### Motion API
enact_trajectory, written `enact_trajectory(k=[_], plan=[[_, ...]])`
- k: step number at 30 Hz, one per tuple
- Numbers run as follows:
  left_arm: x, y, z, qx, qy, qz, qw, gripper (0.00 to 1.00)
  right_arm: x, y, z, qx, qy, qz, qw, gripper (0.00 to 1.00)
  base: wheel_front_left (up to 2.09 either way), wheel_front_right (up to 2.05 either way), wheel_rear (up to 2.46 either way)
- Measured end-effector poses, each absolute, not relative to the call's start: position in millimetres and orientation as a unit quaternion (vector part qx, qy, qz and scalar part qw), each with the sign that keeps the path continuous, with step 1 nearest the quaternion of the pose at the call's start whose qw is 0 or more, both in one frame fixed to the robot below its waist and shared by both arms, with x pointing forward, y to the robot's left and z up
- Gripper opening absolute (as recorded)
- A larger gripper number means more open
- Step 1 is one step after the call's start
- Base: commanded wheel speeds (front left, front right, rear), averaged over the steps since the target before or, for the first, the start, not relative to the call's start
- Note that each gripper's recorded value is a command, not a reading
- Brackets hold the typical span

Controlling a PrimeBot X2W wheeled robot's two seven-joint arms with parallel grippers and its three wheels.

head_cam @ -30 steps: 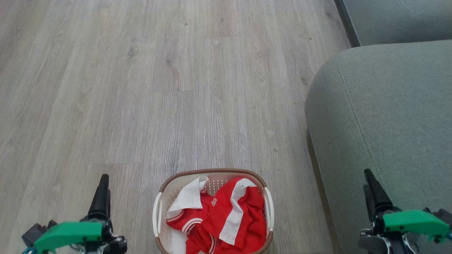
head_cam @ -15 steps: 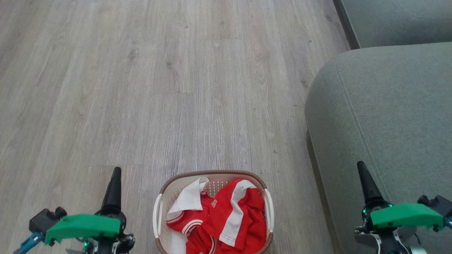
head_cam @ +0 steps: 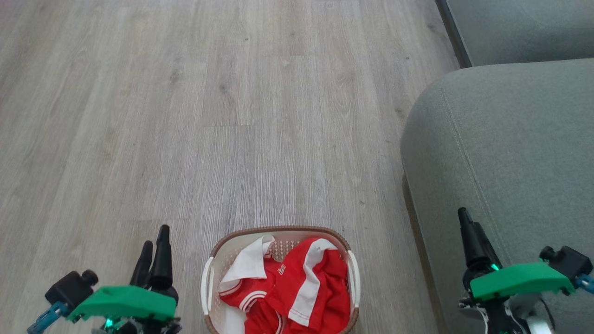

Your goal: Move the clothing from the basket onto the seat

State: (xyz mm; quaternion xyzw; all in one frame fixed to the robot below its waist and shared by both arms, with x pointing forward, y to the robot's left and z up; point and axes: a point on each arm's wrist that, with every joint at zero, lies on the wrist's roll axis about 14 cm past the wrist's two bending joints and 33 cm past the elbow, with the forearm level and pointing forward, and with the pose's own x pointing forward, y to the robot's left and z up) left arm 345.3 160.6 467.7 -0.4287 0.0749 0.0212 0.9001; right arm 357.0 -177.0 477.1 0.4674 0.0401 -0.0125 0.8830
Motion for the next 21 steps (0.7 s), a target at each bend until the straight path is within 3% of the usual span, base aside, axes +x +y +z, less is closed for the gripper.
enact_trajectory(k=[21], plan=[[338.4,157.5,477.0,-0.281,0.05,0.011,0.958,1.0,356.7,-159.9,488.6,0.325,0.022,0.026,0.945,1.0,0.0,0.0,0.0]])
